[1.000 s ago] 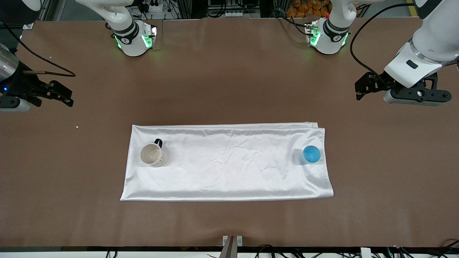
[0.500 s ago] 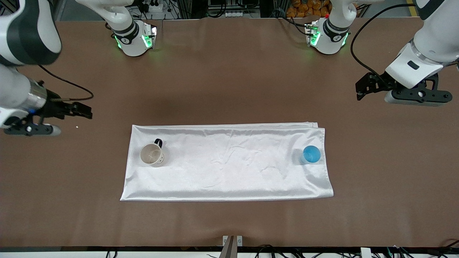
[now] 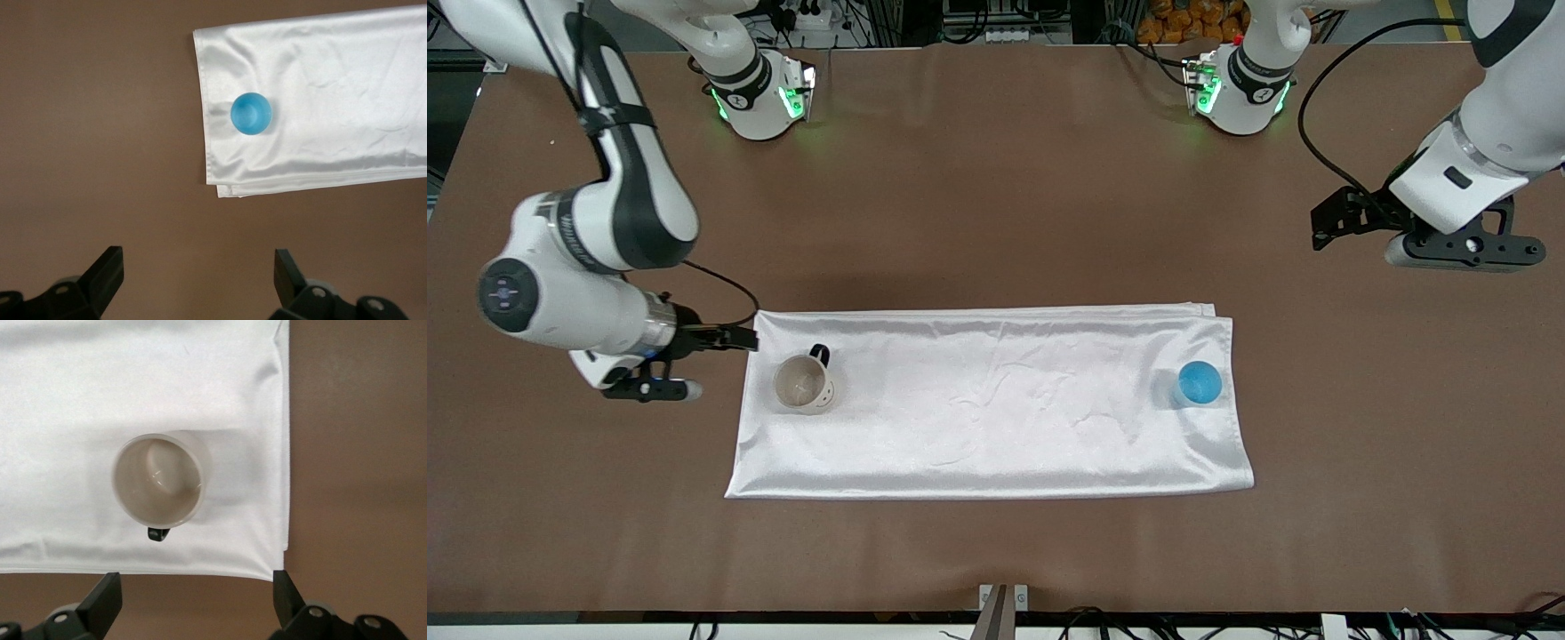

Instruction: Place blue cup into white mug on table

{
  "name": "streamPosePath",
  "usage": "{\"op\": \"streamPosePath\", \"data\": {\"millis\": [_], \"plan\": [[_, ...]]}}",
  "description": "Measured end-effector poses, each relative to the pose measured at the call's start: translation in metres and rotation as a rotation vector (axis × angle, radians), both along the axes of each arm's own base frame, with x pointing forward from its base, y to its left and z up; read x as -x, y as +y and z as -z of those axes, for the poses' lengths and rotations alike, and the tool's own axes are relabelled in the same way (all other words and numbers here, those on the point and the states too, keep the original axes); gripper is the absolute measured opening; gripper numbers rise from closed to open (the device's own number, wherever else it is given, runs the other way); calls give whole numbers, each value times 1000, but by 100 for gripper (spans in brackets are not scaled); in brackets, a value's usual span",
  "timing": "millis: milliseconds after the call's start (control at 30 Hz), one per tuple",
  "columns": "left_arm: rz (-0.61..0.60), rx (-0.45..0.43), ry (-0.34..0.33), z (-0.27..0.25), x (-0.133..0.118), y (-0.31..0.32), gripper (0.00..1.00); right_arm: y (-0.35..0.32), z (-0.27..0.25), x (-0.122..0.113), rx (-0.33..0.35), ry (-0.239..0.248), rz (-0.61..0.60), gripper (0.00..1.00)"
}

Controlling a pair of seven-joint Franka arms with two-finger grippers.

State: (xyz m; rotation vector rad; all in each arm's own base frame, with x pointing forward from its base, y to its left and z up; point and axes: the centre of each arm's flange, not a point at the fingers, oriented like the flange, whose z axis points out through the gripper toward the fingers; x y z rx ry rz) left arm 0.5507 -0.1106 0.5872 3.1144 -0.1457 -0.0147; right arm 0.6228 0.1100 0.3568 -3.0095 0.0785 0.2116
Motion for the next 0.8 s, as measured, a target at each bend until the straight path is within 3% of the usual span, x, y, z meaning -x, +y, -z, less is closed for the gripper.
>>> {"op": "streamPosePath", "data": {"millis": [500,800], "plan": [[85,-11,-19,56,-29,-51,100,31,30,5,7,10,-7,100],[115,-6,-47,109,-55,-75,100,39,63,8,5,-20,-10,100]]}}
